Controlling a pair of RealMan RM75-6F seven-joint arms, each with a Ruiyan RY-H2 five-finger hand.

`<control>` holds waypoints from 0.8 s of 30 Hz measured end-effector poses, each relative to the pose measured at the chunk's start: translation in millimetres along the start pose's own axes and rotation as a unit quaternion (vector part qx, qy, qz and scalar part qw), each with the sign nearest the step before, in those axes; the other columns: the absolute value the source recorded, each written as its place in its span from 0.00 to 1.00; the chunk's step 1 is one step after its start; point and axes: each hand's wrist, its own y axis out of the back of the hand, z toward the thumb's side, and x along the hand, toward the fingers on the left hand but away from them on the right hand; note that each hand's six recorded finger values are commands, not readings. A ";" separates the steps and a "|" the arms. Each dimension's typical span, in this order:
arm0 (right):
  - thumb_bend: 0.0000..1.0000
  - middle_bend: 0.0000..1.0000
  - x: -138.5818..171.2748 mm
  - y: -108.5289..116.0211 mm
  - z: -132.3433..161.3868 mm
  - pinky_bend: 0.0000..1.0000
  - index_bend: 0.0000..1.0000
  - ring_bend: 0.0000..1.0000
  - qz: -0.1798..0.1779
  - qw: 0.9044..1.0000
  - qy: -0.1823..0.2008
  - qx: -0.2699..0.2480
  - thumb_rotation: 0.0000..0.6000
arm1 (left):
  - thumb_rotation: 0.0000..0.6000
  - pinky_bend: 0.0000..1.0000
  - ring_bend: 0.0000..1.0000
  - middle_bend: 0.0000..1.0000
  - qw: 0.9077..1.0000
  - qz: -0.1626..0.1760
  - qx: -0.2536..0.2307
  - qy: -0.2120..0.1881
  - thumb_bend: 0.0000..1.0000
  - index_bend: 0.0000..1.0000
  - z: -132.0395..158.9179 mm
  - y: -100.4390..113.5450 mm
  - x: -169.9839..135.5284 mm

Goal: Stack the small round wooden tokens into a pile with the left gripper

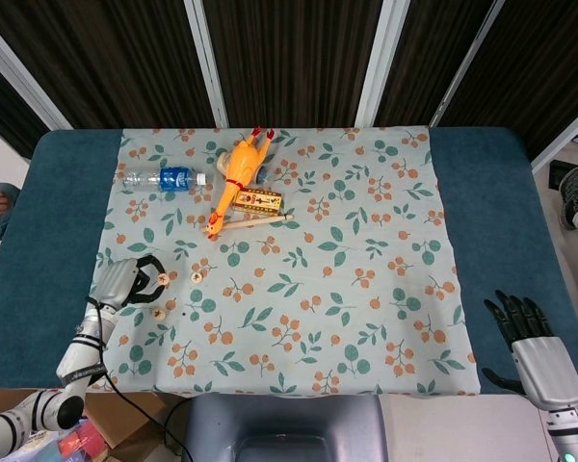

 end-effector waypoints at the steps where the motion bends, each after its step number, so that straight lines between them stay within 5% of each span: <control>1: 0.13 0.00 -0.1 -0.3 0.4 0.00 0.00 0.00 0.000 1.000 0.000 0.000 1.00 | 1.00 1.00 1.00 1.00 1.000 -0.001 -0.005 -0.002 0.37 0.51 0.3 1.7 -5.3; 8: 0.13 0.00 1.0 -0.7 2.3 0.00 0.00 0.00 0.001 1.000 0.004 0.000 1.00 | 1.00 1.00 1.00 1.00 1.000 -0.019 -0.014 -0.004 0.37 0.49 -11.0 -8.5 -40.3; 24: 0.13 0.00 1.1 -0.7 2.5 0.00 0.00 0.00 0.002 1.000 0.006 -0.001 1.00 | 1.00 1.00 1.00 1.00 0.999 -0.034 0.001 0.011 0.37 0.48 -25.4 -25.6 -46.2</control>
